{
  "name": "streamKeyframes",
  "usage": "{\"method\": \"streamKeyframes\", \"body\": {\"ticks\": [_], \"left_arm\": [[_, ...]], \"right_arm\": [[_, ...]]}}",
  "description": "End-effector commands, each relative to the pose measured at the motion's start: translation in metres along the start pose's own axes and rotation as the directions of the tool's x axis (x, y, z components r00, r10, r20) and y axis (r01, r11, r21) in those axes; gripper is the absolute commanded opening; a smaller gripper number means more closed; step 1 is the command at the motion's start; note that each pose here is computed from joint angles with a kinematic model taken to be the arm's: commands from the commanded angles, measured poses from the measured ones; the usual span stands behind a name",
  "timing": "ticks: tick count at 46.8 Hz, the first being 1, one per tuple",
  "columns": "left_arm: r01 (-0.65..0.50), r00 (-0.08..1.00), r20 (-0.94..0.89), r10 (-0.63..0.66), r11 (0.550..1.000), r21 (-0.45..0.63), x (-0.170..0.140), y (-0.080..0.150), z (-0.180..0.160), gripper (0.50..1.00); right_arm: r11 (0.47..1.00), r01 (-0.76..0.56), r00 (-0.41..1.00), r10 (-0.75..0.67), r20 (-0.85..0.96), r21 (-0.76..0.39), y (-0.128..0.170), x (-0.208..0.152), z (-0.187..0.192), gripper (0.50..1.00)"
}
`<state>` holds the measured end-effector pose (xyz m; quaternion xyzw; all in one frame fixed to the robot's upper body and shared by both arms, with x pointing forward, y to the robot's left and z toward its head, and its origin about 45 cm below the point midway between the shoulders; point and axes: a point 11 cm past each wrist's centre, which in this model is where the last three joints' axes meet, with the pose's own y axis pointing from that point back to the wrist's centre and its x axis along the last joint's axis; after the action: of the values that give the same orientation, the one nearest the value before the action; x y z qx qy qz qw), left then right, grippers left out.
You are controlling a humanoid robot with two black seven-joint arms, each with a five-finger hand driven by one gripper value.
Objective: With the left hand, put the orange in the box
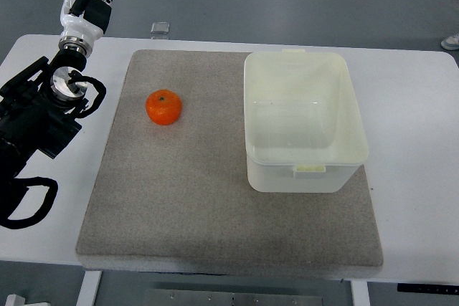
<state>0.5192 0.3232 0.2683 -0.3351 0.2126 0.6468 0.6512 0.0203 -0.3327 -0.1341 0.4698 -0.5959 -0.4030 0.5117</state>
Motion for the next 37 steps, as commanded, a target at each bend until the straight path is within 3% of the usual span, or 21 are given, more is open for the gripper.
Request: {"method": "streamKeyframes", "body": {"ticks": [1,10,25,37], "left_arm": [[-0.009,1.0,0.005,0.009,1.0,0.002,0.001,0.0,-0.001,0.981],[-0.009,0.999,0.052,0.007,1.0,0.022,0.002,0.0,0.0,0.984],[0.049,0.969,0.233,-0.082,0.988,0.147,-0.018,-0.002,-0.018,0.981],[0.122,0.843,0.476,-0.252,0.95,0.287,-0.046,-0.003,-0.026,0.981]], "right_arm": [[1.0,0.0,1.0,0.0,0.0,-0.001,0.0,0.0,0.0,0.944],[1.0,-0.001,1.0,0.001,0.0,-0.001,0.0,0.0,0.0,0.944],[1.0,0.0,1.0,0.0,0.0,0.001,0.0,0.0,0.0,0.944],[1.0,0.0,1.0,0.0,0.0,0.001,0.0,0.0,0.0,0.944]]}}
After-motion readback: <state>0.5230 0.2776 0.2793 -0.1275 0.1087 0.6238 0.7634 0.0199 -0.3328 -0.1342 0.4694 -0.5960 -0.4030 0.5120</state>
